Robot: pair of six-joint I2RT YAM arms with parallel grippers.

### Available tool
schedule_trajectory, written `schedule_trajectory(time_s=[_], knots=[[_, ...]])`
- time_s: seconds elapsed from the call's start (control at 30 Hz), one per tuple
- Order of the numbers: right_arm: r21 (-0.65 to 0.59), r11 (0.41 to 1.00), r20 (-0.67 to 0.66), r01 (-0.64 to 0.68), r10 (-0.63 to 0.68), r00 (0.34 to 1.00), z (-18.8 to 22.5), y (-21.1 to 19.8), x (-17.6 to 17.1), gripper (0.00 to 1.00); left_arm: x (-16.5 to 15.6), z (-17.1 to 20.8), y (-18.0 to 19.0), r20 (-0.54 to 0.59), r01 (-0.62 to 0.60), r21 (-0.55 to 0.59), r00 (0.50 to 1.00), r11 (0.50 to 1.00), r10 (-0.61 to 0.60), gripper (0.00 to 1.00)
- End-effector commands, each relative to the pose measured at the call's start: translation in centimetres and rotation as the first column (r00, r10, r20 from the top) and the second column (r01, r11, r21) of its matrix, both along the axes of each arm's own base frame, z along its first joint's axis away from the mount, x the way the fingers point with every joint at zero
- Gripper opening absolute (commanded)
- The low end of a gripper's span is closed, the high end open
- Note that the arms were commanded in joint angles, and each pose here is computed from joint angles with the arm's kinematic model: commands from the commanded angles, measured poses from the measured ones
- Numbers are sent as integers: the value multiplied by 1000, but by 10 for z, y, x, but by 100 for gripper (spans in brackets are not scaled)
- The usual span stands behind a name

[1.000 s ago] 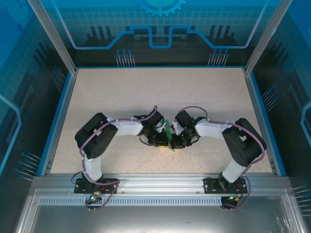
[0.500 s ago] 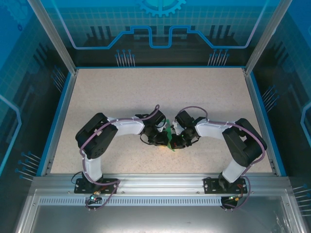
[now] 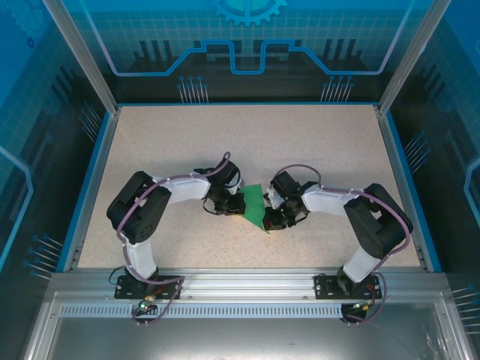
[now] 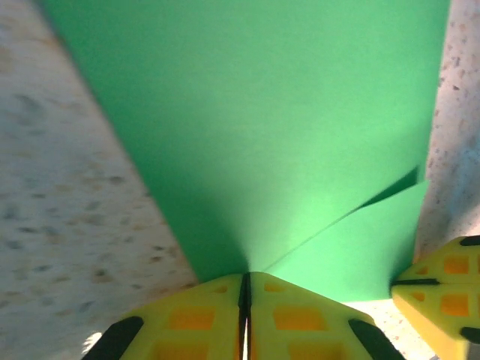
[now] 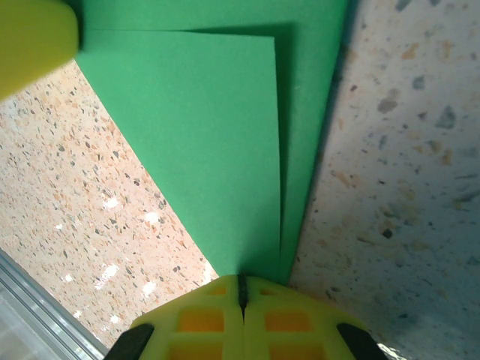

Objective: Fold a paper plane with a square sheet of paper (fold left side to right side)
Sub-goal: Third fold the triangle at the center of the table, then fourth fold the wing at the center of the table.

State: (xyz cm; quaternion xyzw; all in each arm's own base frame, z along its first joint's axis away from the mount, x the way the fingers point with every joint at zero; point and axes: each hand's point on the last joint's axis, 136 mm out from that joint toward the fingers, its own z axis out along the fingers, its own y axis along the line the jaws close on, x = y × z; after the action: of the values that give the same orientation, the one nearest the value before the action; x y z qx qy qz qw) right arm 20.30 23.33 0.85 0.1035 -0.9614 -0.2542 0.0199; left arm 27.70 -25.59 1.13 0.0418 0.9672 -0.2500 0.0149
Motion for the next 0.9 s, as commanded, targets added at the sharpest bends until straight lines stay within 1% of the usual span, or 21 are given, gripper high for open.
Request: schedule_trajectory(time_s=[0.0,0.07,0.17,0.3,0.4,0.47,0.57,0.63,0.73,0.87], knots=[[-216,976,-85,6,-25,996,-30,-46,-29,0,-2,-23,61,-8,-55,212,998,976,58,11],[-200,980,-79,8,-24,997,-28,-43,-27,0,1,-18,64,1,-64,206,998,977,65,11],[-145,989,-48,11,-18,999,-23,-32,-20,0,3,-5,62,20,-78,166,997,983,76,13],[-50,999,29,14,-13,999,-6,-15,-4,0,3,22,52,41,-111,75,993,991,108,24],[-12,1000,108,14,-13,994,9,-9,8,10,-1,41,38,27,-157,-50,987,986,158,34],[3,1000,160,9,-10,987,19,-8,14,18,-5,52,28,4,-187,-141,982,972,190,40],[4,1000,236,0,-1,972,33,-11,21,27,-10,58,17,-42,-233,-229,972,945,230,47],[1,1000,285,-7,6,959,41,-14,23,34,-13,59,12,-75,-263,-258,965,930,252,50],[-9,1000,341,-4,7,940,50,-21,25,43,-14,56,7,-98,-278,-266,960,923,260,53],[4,1000,408,-20,17,913,63,-25,24,48,-11,52,-6,-120,-275,-302,961,913,250,54]])
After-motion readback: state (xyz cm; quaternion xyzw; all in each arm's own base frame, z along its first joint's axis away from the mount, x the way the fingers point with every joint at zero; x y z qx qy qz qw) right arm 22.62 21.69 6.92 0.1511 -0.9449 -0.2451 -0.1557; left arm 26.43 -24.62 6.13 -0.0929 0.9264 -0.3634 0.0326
